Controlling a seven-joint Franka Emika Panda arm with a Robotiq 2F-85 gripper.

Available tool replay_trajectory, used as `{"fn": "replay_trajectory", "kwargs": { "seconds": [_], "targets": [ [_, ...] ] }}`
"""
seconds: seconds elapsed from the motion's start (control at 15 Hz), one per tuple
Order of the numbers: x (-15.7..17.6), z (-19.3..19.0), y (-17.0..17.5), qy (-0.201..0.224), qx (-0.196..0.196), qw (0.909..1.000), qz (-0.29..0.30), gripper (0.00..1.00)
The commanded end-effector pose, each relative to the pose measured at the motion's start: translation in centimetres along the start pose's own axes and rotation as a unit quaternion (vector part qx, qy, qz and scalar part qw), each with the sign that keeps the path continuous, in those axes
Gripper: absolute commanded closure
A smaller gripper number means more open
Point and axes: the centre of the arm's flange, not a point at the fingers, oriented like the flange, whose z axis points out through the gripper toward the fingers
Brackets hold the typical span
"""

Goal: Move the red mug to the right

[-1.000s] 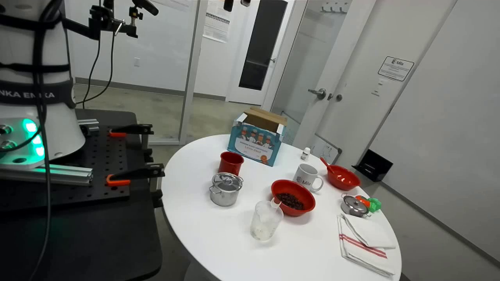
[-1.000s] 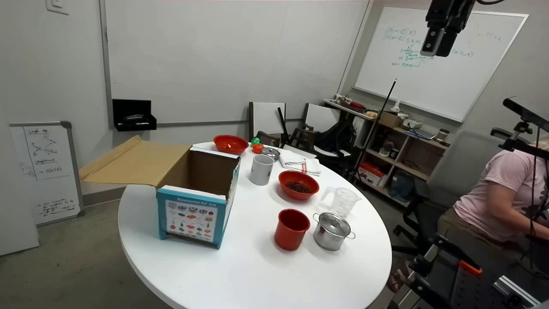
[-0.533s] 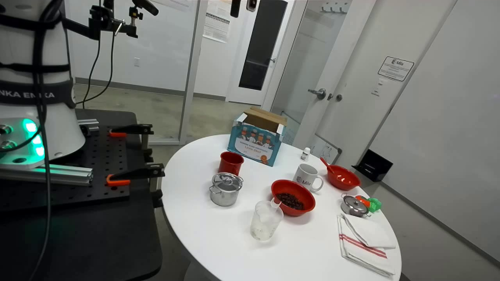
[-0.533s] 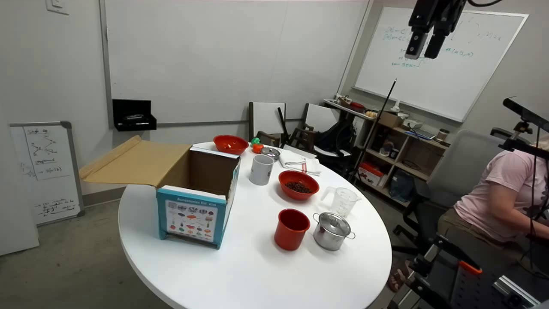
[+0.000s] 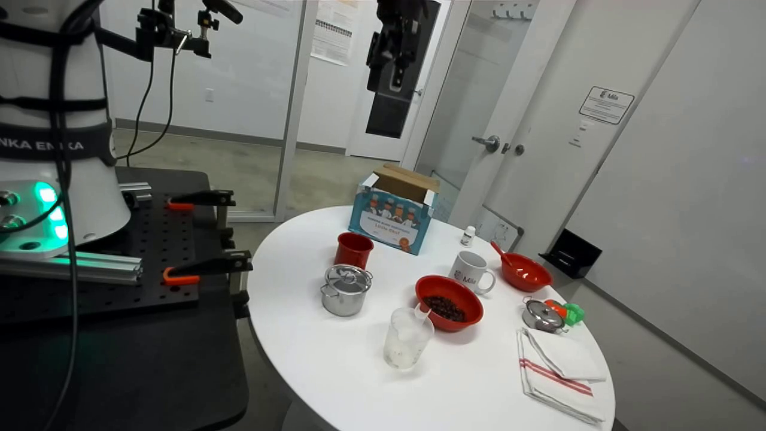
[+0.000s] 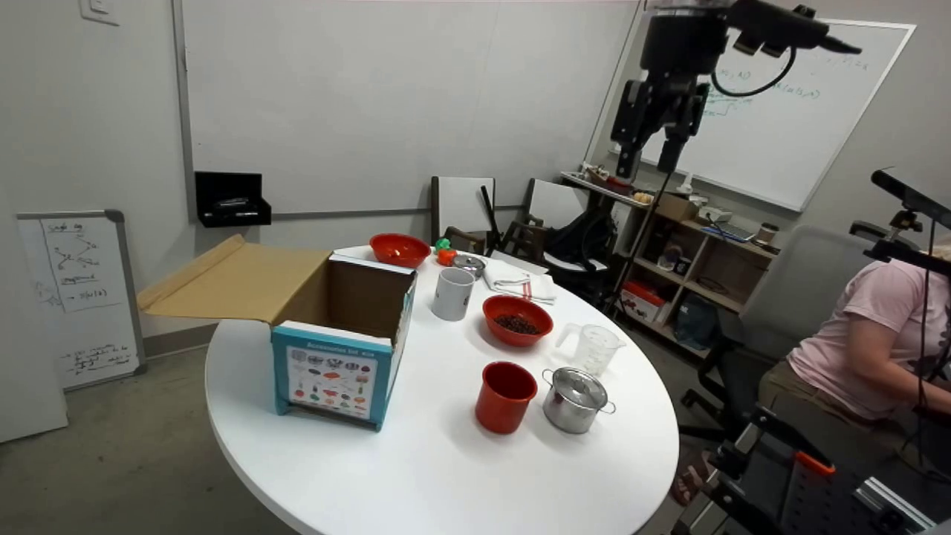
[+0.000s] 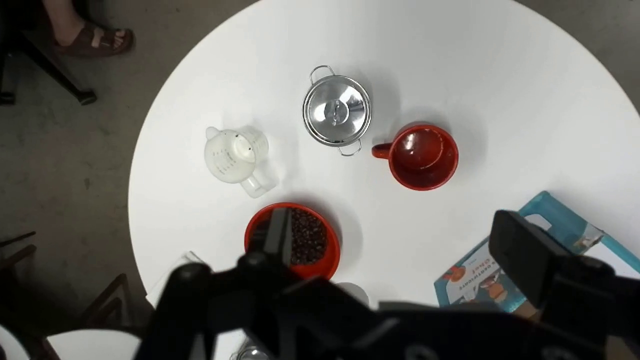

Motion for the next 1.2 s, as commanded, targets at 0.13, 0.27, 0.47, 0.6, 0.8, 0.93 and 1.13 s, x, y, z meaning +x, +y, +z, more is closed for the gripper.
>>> {"fn": "replay_trajectory", "kwargs": {
  "seconds": [0.13,0.27,0.47,0.6,0.8,0.93,1.13],
  "targets": [
    [2.4,5.4,-0.1,-0.044,0.022,0.9988,0.003,0.00],
    [2.8,6.9,0.2,-0.054,0.026,0.9982,0.003,0.00],
    [2.0,7.2,0.3,-0.059,0.012,0.9982,0.007,0.00],
    [2.0,7.3,0.3,-0.060,0.012,0.9981,0.007,0.00],
    [2.5,7.5,0.2,-0.060,0.016,0.9980,0.008,0.00],
    [4.0,8.1,-0.2,-0.060,0.044,0.9972,-0.003,0.00],
    [6.3,8.7,-1.4,-0.031,0.086,0.9957,-0.017,0.00]
  ]
}}
